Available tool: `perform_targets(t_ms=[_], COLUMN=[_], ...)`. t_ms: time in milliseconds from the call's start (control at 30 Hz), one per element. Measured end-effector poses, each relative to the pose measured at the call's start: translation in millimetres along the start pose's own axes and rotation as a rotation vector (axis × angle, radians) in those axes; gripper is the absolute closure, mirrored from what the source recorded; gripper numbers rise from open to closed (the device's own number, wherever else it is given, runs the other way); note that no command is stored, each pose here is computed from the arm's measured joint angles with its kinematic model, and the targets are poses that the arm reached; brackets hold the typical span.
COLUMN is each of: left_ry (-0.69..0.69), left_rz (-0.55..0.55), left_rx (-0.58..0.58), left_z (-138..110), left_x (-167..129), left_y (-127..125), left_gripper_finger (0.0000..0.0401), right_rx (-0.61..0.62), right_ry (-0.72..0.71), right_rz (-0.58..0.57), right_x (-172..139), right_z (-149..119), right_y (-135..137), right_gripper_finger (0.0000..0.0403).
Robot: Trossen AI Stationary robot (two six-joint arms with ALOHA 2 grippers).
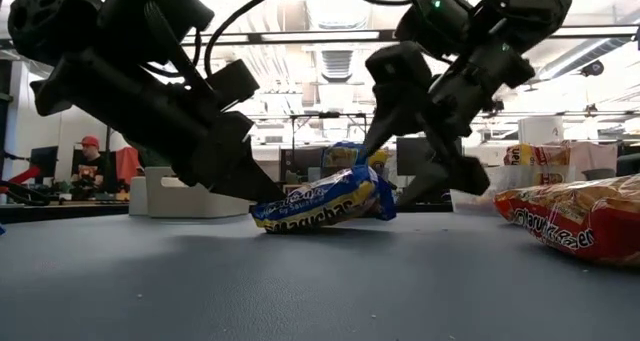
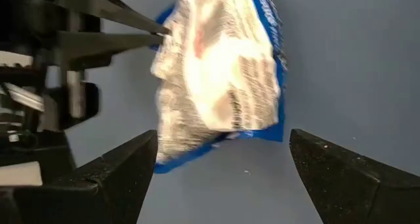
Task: Sort Maruchan noodles
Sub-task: Put the blue noodle pack into the black bin
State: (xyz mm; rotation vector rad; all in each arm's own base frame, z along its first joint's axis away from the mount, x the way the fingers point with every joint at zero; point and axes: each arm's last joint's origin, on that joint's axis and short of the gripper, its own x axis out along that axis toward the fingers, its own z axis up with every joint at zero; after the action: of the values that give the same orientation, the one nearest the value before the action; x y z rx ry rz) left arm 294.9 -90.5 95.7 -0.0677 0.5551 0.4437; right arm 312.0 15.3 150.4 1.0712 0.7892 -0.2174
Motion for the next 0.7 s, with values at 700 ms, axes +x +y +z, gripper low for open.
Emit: perform_targets(t_ms=[700], left_ry=[-0.032], left_rz=[-0.032], left_rx=[-0.048], left_z=[1], left_x=[1], left_y=[-3], left_gripper_finger=[0.0401], right_rx=[-0.047], right_ry=[-0.122], right_rz=[0.097], right_x=[46], right_z=[6], right_y=[-3], right_gripper_finger=[0.0109])
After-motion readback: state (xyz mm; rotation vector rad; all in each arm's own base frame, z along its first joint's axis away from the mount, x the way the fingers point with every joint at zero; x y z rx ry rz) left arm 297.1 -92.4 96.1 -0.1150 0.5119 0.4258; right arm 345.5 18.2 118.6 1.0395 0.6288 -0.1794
